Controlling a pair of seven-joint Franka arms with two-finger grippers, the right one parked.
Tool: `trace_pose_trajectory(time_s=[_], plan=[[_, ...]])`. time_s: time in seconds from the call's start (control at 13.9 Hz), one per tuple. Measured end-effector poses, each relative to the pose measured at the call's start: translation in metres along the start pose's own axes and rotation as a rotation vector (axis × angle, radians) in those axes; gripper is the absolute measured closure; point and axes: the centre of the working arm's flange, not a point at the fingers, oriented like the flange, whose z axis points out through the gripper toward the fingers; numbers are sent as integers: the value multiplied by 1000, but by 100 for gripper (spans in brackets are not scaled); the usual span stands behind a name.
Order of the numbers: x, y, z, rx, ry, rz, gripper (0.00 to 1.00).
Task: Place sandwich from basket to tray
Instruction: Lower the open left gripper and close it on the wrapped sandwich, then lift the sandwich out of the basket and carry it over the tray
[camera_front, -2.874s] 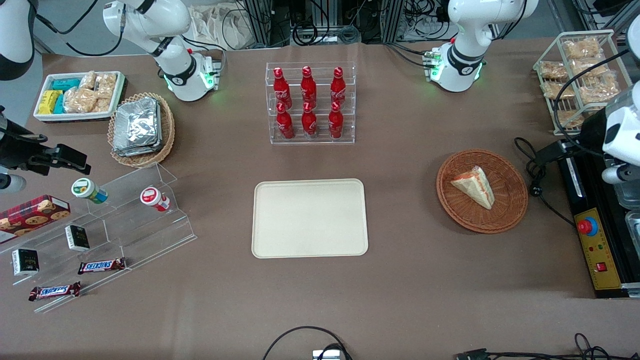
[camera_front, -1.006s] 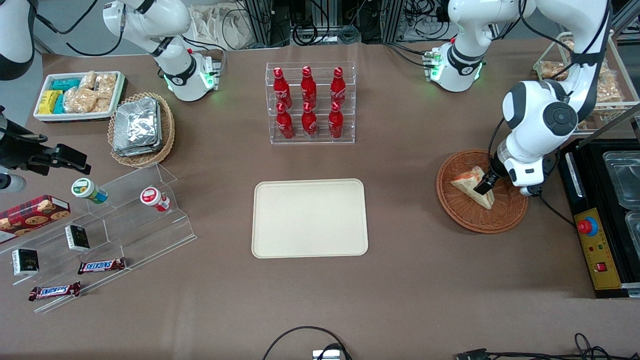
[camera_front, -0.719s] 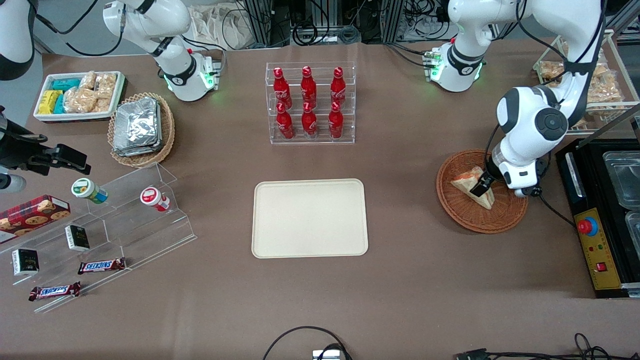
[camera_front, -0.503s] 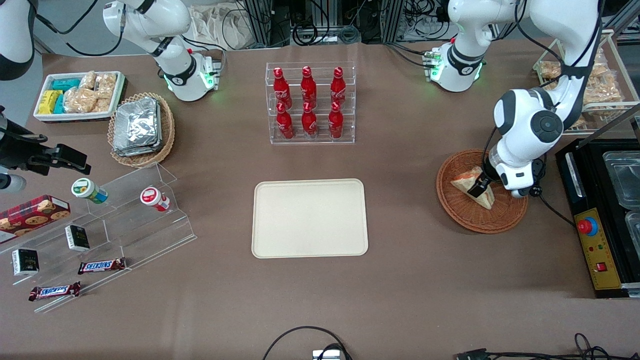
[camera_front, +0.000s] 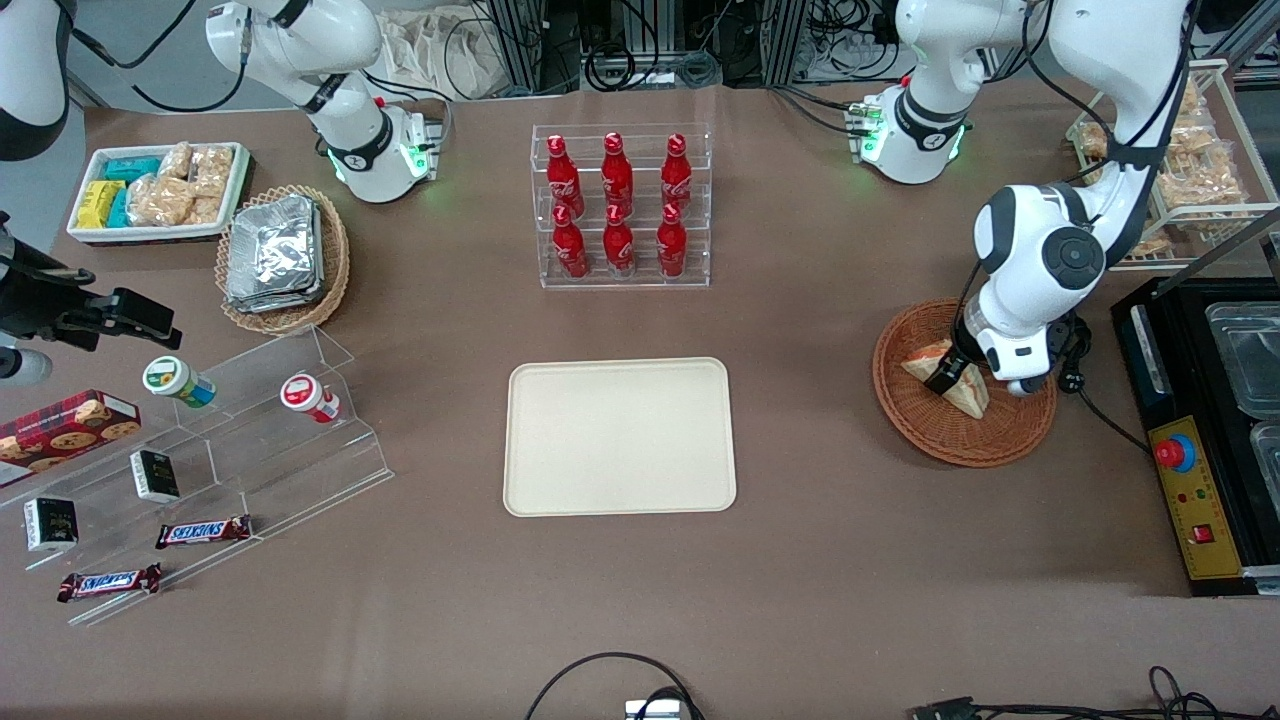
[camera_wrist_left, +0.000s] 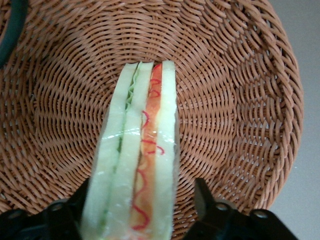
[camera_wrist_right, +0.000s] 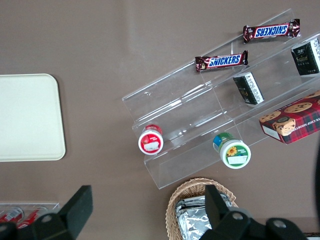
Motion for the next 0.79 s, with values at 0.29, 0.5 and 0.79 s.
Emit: trace_pose_trajectory(time_s=[0.29,0.5,0.79], plan=[[-1,1,0,15,22,45,59],[-2,1,-8,79,52,127,67],[-4,11,-53,134,76,300,67]])
